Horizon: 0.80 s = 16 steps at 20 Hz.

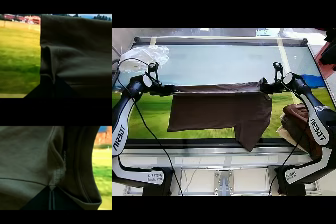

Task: Fold the shirts.

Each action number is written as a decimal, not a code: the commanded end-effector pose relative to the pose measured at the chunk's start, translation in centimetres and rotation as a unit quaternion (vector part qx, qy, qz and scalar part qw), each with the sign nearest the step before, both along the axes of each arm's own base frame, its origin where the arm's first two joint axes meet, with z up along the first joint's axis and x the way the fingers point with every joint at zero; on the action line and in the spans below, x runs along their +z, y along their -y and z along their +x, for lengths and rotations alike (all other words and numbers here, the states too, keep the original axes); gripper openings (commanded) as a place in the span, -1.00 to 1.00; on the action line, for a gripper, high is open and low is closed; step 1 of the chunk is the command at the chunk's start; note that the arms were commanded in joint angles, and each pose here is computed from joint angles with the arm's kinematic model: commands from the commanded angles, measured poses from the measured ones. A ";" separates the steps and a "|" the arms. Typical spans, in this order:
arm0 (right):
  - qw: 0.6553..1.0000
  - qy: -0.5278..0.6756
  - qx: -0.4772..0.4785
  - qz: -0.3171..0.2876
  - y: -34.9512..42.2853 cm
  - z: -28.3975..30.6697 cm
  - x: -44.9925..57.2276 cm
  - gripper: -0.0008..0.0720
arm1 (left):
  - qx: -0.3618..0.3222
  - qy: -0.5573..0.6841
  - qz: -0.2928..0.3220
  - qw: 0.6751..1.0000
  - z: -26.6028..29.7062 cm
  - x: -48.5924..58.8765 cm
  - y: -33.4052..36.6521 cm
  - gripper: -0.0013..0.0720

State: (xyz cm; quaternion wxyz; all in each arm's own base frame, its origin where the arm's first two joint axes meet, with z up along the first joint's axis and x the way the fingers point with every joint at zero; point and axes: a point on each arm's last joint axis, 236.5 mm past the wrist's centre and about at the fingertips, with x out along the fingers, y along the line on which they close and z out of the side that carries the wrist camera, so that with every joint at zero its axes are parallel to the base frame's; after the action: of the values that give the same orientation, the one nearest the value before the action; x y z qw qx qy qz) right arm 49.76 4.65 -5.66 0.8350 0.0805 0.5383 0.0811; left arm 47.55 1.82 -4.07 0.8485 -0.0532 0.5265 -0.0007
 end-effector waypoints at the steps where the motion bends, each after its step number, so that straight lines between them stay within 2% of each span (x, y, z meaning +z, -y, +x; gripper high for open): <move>1: 1.000 -0.022 0.001 -0.022 0.9 -0.9 -0.8 -0.91 | -0.003 -0.026 0.000 1.000 -1.3 -1.1 0.1 -0.93; 7: 0.996 -0.093 -0.005 -0.014 0.6 -4.3 -4.8 -0.90 | -0.003 -0.061 -0.011 0.998 -2.6 -3.1 0.5 -0.92; 8: 0.995 -0.102 -0.017 -0.010 0.6 -4.8 -5.2 -0.81 | -0.003 -0.065 -0.013 0.998 -2.7 -3.3 0.6 -0.67; 9: 0.994 -0.105 -0.023 -0.007 0.6 -4.9 -5.2 -0.60 | -0.002 -0.065 -0.013 0.998 -2.7 -3.3 0.6 0.15; 10: 0.995 -0.100 -0.024 -0.006 0.6 -4.7 -4.7 -0.26 | -0.002 -0.062 -0.012 0.998 -2.5 -3.2 0.5 0.80; 11: 0.995 -0.093 -0.023 -0.006 0.6 -4.5 -4.0 -0.10 | -0.002 -0.059 -0.011 0.998 -2.4 -3.0 0.4 0.89; 16: 0.999 -0.024 -0.013 -0.032 1.9 -3.8 4.9 -0.08 | 0.006 -0.016 -0.011 1.000 0.0 2.2 0.2 0.89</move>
State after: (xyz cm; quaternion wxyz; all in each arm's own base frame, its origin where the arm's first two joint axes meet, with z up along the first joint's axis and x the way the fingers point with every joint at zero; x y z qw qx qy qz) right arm 46.34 3.53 -4.79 0.8116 0.0790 0.5763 0.0545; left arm 46.70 1.55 -4.51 0.8301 -0.0607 0.5542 -0.0033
